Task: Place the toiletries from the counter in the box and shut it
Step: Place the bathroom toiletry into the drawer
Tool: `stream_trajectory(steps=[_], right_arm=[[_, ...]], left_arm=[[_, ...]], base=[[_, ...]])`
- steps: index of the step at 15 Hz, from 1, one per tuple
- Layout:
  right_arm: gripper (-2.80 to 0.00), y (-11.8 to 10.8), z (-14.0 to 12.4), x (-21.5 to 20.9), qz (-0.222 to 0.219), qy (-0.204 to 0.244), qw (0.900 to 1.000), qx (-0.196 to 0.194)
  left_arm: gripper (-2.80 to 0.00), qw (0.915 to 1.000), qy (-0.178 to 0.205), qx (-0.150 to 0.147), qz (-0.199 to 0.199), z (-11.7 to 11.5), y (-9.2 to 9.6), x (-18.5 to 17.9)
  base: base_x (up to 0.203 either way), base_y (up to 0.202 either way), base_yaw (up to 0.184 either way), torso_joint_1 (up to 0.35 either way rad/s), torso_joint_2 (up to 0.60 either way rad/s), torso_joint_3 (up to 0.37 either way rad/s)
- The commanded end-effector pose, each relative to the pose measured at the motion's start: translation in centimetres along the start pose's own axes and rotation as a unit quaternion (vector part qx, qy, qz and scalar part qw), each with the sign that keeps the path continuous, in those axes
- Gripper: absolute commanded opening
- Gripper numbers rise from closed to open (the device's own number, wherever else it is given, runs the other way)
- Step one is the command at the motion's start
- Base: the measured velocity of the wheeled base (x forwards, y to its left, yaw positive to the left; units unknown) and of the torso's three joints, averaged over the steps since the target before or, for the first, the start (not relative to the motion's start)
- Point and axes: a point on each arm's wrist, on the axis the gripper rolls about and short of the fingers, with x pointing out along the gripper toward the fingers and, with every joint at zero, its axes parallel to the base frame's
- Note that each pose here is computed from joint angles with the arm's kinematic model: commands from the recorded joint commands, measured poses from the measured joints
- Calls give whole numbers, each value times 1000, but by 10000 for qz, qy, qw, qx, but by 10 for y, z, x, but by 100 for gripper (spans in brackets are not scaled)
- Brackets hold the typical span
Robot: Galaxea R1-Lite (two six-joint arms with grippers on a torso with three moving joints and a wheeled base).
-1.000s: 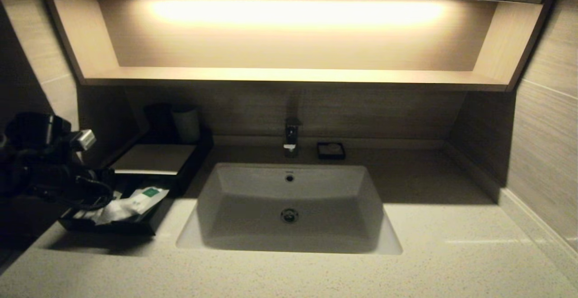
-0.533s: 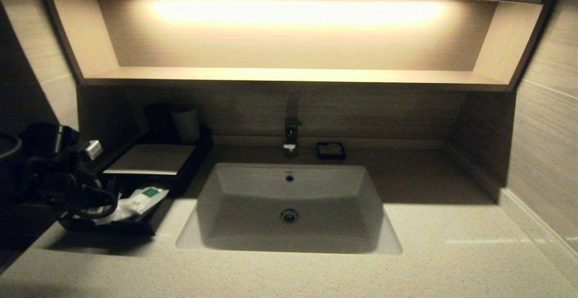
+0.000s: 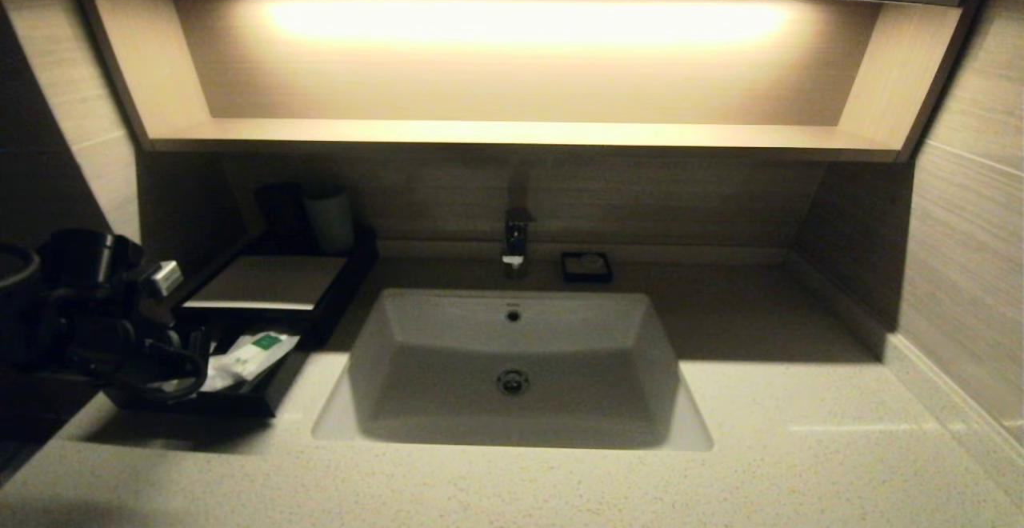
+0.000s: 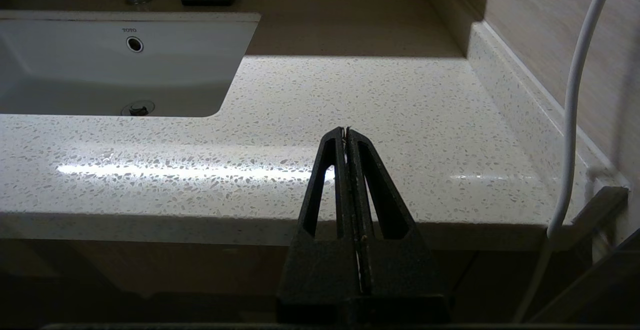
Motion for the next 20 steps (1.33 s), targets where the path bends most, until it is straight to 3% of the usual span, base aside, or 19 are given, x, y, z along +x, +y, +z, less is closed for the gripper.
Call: stream_trajectory(steps=[1,8,13,20], right_arm=[[-280,0,0,0,2,-1,10000,-2],[-280,0,0,0,2,-1,10000,-2],[-280,0,0,0,2,-1,10000,-2],[-280,0,0,0,2,-1,10000,-2]], left_arm=[[-280,10000,-8,16,-2,-1,-1,-2],[-280,10000,-89,38,5,-4,-3,-13],[-280,9999,150,21,-6,-11,-2,-1],[-280,9998,184,-10,13,-6,0,14]], base=[[0,0,0,0,0,0],[0,0,0,0,0,0],[0,0,0,0,0,0],[0,0,0,0,0,0]])
